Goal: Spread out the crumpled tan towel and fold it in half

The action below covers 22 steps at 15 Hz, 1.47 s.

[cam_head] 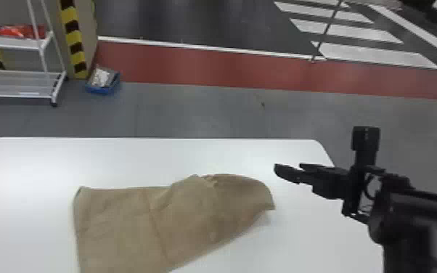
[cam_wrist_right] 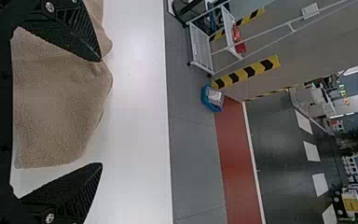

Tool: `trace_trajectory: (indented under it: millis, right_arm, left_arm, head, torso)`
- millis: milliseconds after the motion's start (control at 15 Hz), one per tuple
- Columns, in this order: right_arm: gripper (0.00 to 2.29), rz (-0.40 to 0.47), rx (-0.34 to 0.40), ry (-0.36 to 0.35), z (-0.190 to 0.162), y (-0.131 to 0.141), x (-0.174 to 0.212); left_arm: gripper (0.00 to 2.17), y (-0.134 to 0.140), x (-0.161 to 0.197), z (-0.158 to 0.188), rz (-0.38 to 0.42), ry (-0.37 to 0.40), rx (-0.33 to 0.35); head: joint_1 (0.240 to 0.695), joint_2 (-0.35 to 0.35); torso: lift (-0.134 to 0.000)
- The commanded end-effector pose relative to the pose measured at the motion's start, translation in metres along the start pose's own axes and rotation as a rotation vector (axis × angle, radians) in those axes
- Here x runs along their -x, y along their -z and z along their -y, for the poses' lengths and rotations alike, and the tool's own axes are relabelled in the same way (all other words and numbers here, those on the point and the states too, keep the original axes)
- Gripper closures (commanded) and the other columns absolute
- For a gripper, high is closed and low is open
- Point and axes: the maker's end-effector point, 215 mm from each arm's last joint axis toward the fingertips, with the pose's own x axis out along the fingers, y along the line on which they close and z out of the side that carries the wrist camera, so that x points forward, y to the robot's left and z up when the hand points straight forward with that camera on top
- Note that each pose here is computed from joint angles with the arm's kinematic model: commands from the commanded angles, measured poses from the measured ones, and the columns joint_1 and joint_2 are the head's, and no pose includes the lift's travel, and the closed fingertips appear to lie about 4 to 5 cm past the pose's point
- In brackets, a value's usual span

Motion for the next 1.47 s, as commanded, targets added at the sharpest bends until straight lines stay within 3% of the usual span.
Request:
trace_trajectory:
  millis: [0, 67, 600, 733, 1000, 1067, 1133, 1200, 1333, 1400]
  right_arm:
    - [0.09, 0.001, -0.002, 0.004, 0.003, 0.000, 0.001]
    - [0.09, 0.001, -0.003, 0.005, 0.003, 0.000, 0.002]
    - [0.09, 0.001, -0.010, 0.004, 0.004, 0.001, 0.002]
    - [0.09, 0.001, -0.010, 0.004, 0.004, 0.001, 0.002]
    - [0.09, -0.010, -0.008, 0.014, 0.008, 0.005, 0.000]
    - [0.09, -0.014, 0.006, 0.029, 0.014, 0.007, -0.002]
    - [0.08, -0.025, 0.034, 0.056, 0.026, 0.010, -0.002]
    - [0.08, -0.048, 0.093, 0.077, 0.038, 0.016, -0.004]
    - [0.08, -0.065, 0.198, 0.088, 0.050, 0.027, -0.010]
    - [0.08, -0.043, 0.296, 0.081, 0.050, 0.024, -0.013]
  left_arm:
    - [0.62, -0.005, 0.008, -0.001, 0.016, -0.005, -0.010]
    - [0.48, -0.004, 0.009, 0.001, 0.012, 0.001, -0.014]
    - [0.52, 0.010, -0.003, 0.000, -0.025, 0.024, -0.017]
    - [1.09, 0.009, -0.005, -0.004, -0.027, 0.013, -0.015]
    - [1.10, -0.001, 0.001, -0.010, -0.010, -0.002, -0.023]
    - [1.41, -0.006, 0.004, -0.011, -0.004, -0.007, -0.027]
    - [1.59, -0.003, 0.006, -0.014, -0.021, -0.018, -0.003]
    - [1.62, -0.010, 0.013, -0.022, -0.018, -0.036, 0.015]
    - [1.62, -0.043, 0.034, -0.033, 0.038, -0.060, 0.016]
    - [1.62, -0.064, 0.046, -0.038, 0.063, -0.076, 0.032]
  head:
    - [0.695, -0.241]
    - [0.695, -0.240]
    - [0.695, -0.247]
    - [0.695, -0.246]
    - [0.695, -0.240]
    - [0.695, -0.239]
    - [0.695, -0.238]
    - [0.695, -0.240]
    - [0.695, -0.246]
    - [0.695, -0.248]
  torso:
    - [0.000]
    - [0.000]
    - [0.000]
    - [0.000]
    - [0.000]
    - [0.000]
    - [0.000]
    - [0.000]
    - [0.000]
    - [0.000]
